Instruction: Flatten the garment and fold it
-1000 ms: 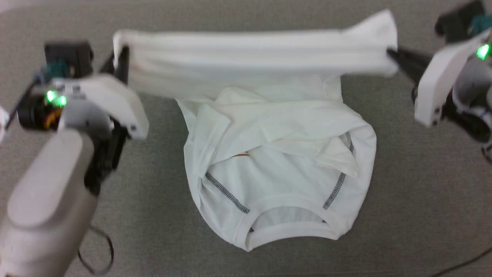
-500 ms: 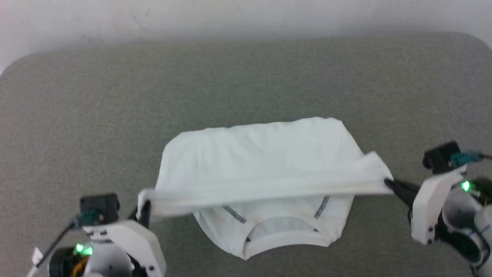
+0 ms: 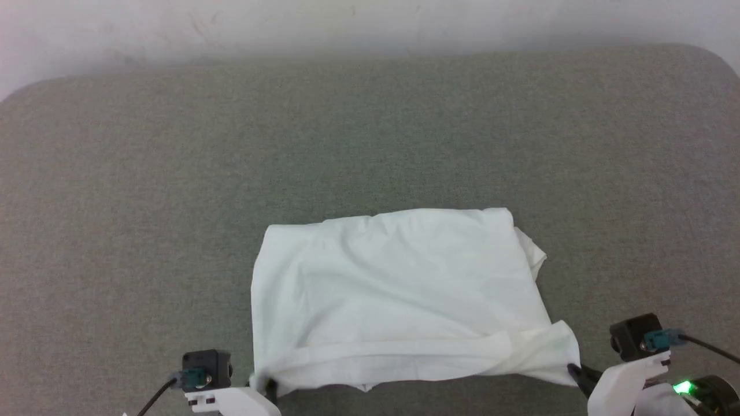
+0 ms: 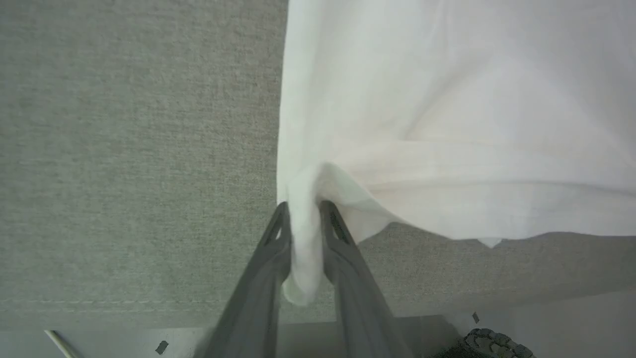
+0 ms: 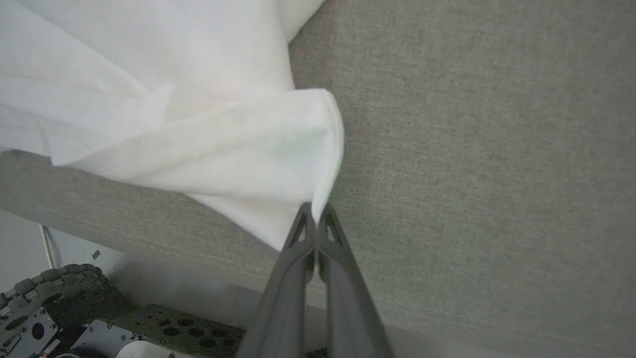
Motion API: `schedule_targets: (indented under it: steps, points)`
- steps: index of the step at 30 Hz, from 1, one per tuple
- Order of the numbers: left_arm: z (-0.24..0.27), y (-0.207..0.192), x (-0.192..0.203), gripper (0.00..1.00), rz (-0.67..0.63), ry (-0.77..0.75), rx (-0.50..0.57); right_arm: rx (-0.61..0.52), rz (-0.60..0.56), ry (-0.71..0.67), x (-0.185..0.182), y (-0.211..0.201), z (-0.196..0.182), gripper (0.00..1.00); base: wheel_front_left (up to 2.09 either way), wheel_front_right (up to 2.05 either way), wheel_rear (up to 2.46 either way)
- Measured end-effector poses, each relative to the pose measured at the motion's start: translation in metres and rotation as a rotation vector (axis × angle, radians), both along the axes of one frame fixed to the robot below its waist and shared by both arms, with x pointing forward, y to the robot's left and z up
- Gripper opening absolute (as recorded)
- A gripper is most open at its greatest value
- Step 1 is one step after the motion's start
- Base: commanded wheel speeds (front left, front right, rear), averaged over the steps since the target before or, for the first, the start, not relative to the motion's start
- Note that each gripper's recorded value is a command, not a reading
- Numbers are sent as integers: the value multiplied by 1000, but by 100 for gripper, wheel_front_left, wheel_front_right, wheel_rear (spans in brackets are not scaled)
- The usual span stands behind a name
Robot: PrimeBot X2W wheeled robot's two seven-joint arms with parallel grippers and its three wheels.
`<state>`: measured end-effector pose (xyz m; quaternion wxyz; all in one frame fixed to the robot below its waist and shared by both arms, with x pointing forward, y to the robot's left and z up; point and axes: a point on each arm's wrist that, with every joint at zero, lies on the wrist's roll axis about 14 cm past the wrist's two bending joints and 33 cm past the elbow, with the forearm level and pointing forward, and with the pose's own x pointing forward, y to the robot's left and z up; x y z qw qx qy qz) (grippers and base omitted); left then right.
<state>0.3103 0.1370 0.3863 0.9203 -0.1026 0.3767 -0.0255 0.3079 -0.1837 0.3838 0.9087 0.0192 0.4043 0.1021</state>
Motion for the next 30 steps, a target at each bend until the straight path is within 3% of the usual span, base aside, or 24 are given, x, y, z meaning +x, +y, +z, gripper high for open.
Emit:
schedule_targets:
  steps: [5, 17, 24, 30]
  points:
    - [9, 0, 10, 100, -5, -81, 14, -11, -22, -30, -5, 3, 10, 100, 0, 0, 0]
    - [99, 28, 50, 100, 62, -520, 97, 2, -104, -370, 23, -17, 94, 100, 0, 0, 0]
    - [144, 60, 61, 100, 140, -708, 213, 2, -118, -351, 43, -30, 93, 100, 0, 0, 0]
    - [170, 100, 57, 100, 212, -809, 331, -8, -36, -250, 67, -21, 76, 100, 0, 0, 0]
